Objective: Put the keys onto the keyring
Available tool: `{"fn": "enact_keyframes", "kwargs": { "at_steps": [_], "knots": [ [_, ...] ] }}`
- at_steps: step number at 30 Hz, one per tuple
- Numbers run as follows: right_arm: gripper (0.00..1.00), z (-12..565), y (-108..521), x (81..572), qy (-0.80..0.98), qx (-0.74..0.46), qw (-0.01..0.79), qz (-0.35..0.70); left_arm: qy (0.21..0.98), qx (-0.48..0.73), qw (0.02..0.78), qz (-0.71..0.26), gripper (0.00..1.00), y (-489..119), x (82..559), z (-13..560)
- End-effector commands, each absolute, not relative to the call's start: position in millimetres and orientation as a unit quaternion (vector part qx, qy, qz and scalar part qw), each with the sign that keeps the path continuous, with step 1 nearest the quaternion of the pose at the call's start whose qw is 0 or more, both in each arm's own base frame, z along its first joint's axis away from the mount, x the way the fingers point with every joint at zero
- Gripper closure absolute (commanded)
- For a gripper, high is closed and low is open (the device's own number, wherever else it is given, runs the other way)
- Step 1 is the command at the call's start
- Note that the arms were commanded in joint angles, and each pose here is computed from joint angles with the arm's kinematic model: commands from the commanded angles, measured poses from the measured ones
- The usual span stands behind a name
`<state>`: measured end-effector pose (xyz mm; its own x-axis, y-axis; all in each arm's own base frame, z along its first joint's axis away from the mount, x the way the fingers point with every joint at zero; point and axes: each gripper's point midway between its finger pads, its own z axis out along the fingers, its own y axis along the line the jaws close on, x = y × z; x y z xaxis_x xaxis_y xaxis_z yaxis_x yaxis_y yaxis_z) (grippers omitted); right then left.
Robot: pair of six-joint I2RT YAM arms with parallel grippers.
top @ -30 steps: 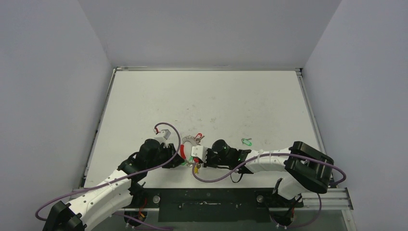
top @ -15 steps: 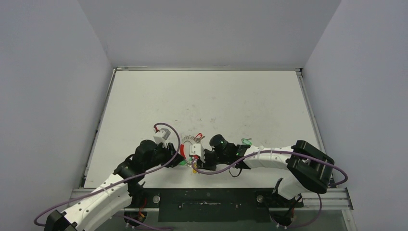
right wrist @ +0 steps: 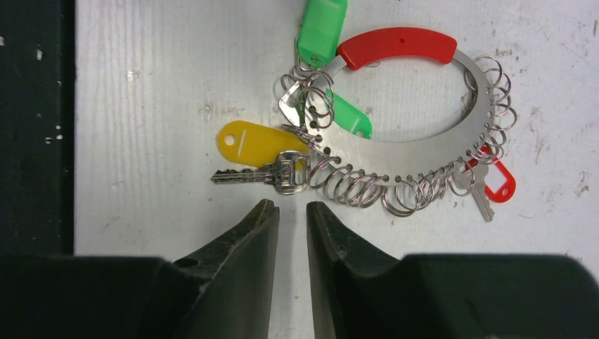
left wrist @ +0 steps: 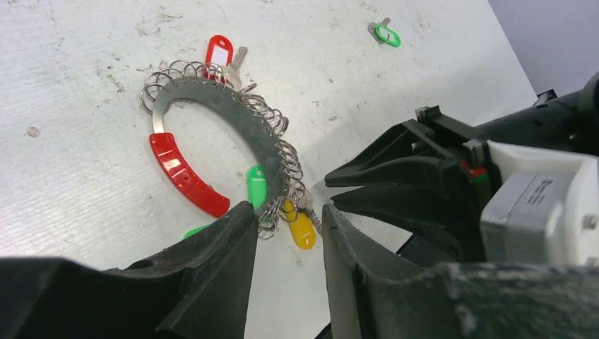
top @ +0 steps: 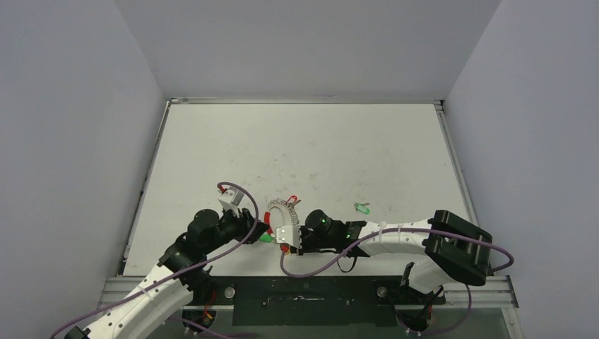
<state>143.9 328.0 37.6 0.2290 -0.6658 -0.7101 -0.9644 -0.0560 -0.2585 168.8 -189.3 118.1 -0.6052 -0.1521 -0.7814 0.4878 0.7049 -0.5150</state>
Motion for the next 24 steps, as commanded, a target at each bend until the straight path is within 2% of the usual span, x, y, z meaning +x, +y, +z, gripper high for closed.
{"fn": "enact_keyframes", "kwargs": {
  "at_steps": [1,9,24],
  "knots": [
    [0.76,34,331,167,0.581,-0.694,0.407,0.124,0.794,0.107,0.465,-0.377,0.63,-191,176,136],
    [0.74,23,321,186,0.618,-0.649,0.437,0.073,0.796,0.102,0.462,-0.377,0.62,-191,175,135],
    [0.72,22,344,169,0.586,-0.668,0.436,0.144,0.802,0.092,0.455,-0.375,0.62,-190,175,128]
  ]
}}
